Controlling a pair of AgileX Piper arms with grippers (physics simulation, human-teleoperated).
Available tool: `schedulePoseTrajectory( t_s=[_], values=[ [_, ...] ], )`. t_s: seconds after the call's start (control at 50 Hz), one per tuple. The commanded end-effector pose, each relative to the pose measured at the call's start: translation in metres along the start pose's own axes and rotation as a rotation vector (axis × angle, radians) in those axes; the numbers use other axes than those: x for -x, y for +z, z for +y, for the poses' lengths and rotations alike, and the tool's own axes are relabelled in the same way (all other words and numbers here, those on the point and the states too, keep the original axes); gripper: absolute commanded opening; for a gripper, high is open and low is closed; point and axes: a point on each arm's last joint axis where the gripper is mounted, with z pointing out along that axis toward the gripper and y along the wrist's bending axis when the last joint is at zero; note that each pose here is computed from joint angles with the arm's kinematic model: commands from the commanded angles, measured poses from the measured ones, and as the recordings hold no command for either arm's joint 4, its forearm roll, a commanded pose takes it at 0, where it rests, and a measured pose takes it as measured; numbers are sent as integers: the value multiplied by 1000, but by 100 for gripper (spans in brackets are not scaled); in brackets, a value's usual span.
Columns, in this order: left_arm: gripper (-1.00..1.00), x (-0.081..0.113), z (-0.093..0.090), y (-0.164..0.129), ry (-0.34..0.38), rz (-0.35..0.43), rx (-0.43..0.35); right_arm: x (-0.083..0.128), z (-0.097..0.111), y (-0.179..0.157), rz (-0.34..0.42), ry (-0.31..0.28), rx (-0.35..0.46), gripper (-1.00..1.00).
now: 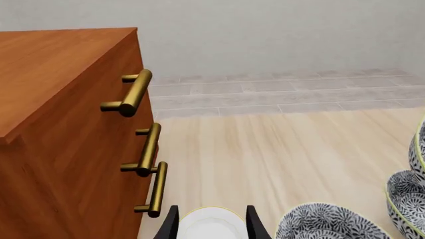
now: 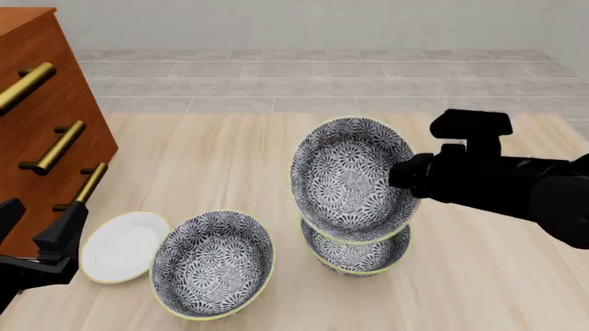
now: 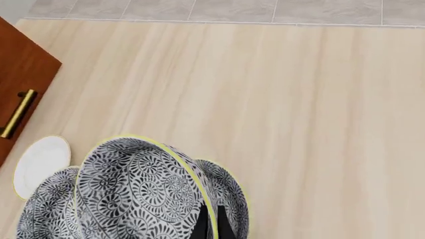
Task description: Stack the bowl at the front on the bowl in the middle.
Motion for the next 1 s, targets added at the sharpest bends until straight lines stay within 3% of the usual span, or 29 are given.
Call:
schedulePoseTrajectory(
  t_s=[0.02, 1.0],
  values=[
    [100, 0, 0, 1, 0, 3, -1, -5, -2, 0, 6, 65, -2, -100],
    [100, -1, 0, 5, -1, 8, -1, -41, -19, 26, 47, 125, -38, -100]
  ],
)
